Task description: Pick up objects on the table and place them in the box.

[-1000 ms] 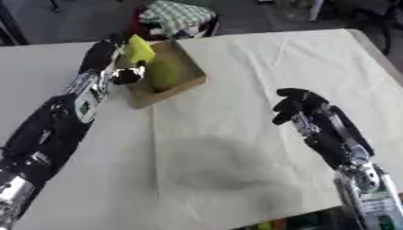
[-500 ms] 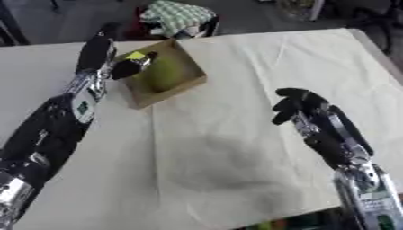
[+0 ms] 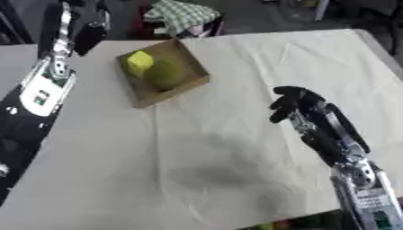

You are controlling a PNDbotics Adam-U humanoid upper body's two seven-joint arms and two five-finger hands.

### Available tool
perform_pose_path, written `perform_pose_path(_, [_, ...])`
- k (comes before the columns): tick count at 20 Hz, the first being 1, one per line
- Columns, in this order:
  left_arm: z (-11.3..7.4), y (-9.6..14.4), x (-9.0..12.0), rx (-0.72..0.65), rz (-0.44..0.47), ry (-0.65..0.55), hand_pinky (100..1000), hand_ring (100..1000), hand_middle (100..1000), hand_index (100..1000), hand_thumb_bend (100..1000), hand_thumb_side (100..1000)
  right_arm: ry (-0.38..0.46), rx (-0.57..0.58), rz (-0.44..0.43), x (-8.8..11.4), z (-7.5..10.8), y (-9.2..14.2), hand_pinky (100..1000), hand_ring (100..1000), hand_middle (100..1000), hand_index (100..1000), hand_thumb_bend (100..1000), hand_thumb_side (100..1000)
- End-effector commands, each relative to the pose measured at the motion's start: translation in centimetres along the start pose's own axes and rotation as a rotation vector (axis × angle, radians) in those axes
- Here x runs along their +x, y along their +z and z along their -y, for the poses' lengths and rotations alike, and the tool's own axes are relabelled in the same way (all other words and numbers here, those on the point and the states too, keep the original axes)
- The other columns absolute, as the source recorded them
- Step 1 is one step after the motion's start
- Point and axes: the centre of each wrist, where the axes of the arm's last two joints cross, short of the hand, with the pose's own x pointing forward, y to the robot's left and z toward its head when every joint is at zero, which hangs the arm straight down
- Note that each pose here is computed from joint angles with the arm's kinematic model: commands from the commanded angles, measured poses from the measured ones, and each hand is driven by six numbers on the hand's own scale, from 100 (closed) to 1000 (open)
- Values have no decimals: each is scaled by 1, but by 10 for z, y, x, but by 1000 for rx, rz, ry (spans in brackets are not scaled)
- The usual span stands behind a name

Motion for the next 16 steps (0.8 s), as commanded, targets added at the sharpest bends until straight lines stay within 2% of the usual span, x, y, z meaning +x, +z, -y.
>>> perform_pose_path(1, [-38, 13, 26, 5, 111, 173, 686, 719, 761, 833, 100, 726, 25, -14, 13, 5, 7, -2, 588, 549, 575, 797, 100, 630])
perform_pose_path(4, [-49, 44, 24, 22, 76, 266, 660, 663, 711, 810, 100, 763, 30, -29, 10, 5, 9, -1, 587, 549, 574, 797, 100, 628])
perform_pose_path(7, [-53, 73, 16, 33, 17, 301, 650, 640, 683, 786, 100, 797, 36, -33, 12, 5, 10, -1, 587, 549, 574, 797, 100, 628])
perform_pose_path(13, [-51, 124, 3, 26, -79, 386, 644, 619, 658, 770, 100, 831, 47, -65, 4, 5, 14, 2, 587, 550, 575, 798, 100, 627])
perform_pose_path(16, [-41, 147, -7, 25, -151, 429, 644, 616, 654, 767, 100, 854, 51, -80, 5, 6, 16, 2, 588, 550, 575, 800, 100, 625])
